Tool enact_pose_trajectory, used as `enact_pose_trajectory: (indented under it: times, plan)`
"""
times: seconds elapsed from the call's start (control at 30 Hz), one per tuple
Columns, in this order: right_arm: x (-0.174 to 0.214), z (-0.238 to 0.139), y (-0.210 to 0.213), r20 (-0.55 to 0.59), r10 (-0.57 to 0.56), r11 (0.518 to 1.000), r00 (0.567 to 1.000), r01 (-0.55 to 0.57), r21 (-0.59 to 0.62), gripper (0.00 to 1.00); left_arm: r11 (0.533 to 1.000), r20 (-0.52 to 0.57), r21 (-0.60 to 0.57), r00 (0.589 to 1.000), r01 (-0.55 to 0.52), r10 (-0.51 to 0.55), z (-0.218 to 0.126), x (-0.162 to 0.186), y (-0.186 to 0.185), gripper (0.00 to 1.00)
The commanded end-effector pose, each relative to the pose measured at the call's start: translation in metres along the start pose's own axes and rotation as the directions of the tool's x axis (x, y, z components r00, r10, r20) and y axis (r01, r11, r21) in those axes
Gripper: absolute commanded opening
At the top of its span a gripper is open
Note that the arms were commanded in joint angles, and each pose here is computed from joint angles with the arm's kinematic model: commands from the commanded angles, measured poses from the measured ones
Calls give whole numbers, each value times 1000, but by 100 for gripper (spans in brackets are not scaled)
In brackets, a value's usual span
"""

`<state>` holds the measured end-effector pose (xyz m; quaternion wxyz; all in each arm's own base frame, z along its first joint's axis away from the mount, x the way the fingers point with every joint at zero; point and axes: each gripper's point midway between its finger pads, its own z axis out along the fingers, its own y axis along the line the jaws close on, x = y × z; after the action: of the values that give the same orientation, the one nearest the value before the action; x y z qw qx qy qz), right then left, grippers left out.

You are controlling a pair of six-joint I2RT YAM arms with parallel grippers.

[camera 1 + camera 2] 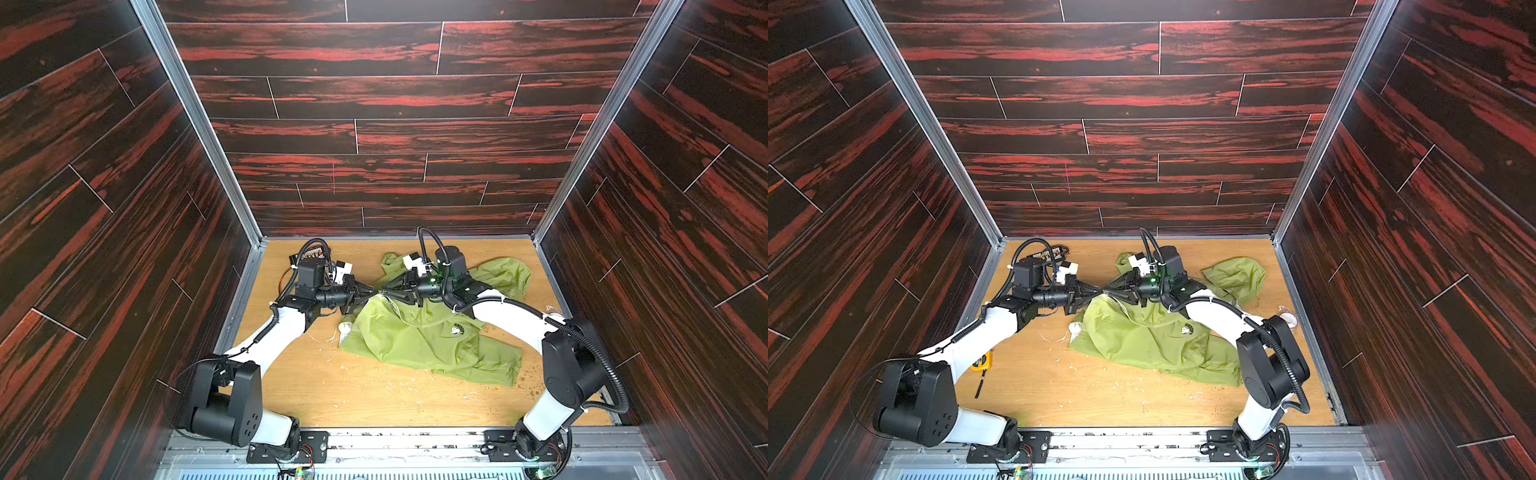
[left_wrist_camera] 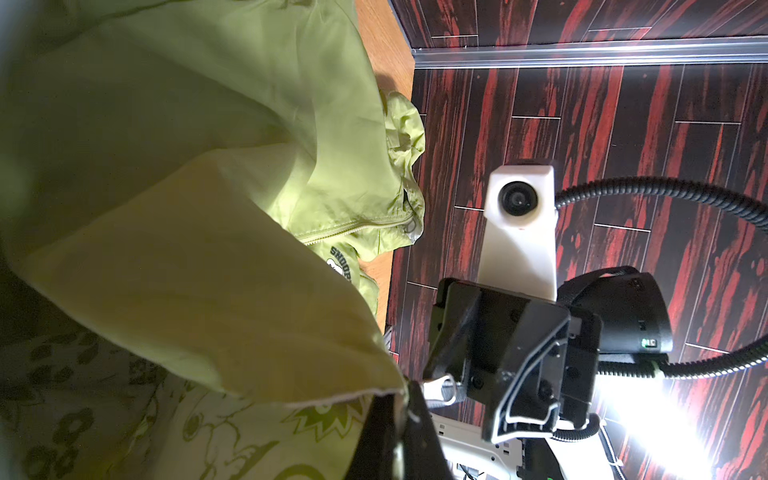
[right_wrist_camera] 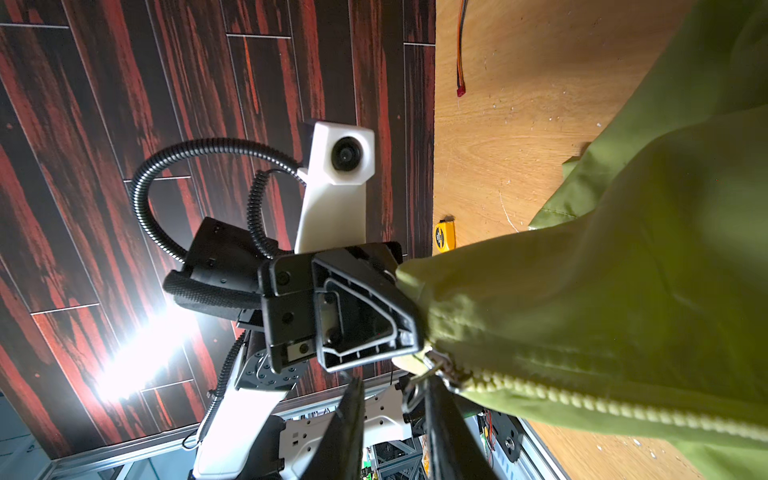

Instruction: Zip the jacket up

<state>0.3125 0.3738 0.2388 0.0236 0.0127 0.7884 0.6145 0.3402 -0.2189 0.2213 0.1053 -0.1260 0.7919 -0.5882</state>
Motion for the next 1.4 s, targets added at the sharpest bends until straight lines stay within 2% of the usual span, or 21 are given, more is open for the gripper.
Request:
enact_pose_trajectory:
  times: [0.0,0.2,0.57,0.67,0.8,1.13,1.37]
  plan:
    - [2,5,-15,-19,31,999,999,-30,27,29,997,8,46,998,-68,68,-7,3,-24,0]
    - [2,6,-15,-23,30,999,999,-29,31,27,996,12,58,997,-71,70,-7,3,-27,0]
    - [0,9,-17,-29,33,999,999,-32,32,17,996,10,59,998,-68,67,-7,4,-26,0]
    - [0,9,-17,-29,33,999,999,-32,33,13,996,9,61,998,-68,68,-8,4,-28,0]
    - [-2,8,-18,-22,29,999,999,-28,42,0,996,11,62,997,-71,70,-8,4,-30,0]
    - [-10,-4,-7,2,-41,993,999,41,108,0,994,68,26,992,-106,104,-13,-8,-44,0]
    - [-17,-12,-6,15,-96,976,995,92,197,0,988,120,-71,982,-138,146,-24,-16,-53,0]
